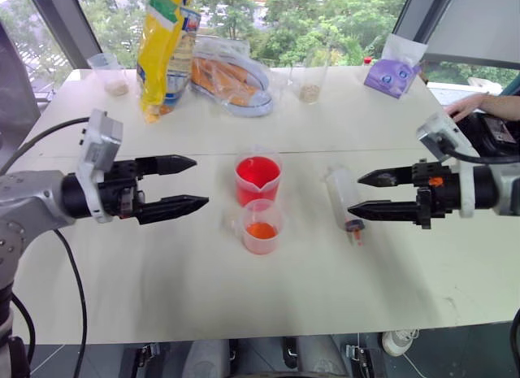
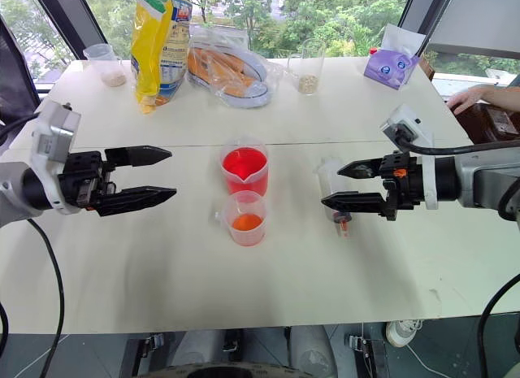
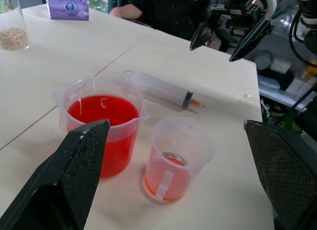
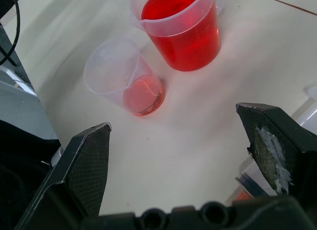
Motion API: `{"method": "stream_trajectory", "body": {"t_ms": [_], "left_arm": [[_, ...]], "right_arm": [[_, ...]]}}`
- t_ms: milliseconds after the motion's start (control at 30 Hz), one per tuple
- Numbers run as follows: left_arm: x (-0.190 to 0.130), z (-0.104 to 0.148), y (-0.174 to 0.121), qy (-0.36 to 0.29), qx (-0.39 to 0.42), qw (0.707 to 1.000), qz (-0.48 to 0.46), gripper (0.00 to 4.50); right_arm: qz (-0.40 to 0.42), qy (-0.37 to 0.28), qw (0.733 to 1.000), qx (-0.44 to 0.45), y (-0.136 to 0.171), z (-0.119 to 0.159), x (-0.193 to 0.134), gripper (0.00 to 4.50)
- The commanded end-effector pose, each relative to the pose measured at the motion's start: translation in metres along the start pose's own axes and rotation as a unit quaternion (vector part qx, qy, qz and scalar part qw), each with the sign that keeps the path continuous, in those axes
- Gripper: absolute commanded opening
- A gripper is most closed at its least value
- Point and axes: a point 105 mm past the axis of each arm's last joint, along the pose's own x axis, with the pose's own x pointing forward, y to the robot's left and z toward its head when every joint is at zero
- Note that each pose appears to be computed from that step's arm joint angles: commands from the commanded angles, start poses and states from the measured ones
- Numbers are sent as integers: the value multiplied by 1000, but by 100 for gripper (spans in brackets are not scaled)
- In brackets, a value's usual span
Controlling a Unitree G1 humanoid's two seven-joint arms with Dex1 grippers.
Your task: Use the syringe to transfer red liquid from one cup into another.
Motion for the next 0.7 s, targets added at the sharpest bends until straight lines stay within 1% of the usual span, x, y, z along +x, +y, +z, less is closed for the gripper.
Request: {"method": "stream_trajectory", "body": {"t_ms": [33, 567, 700], "left_arm": [[-3, 9, -2, -7, 21, 1000, -1, 450], [-2, 13, -3, -16, 23, 1000, -4, 450], [-2, 13, -4, -18, 22, 1000, -4, 450]], "right_arm": [[-9, -7, 1000, -29, 2, 9, -4, 440], [-13, -11, 1000, -21, 0, 11, 0, 440], [-22, -3, 1000, -15, -3, 9, 1, 440]]}}
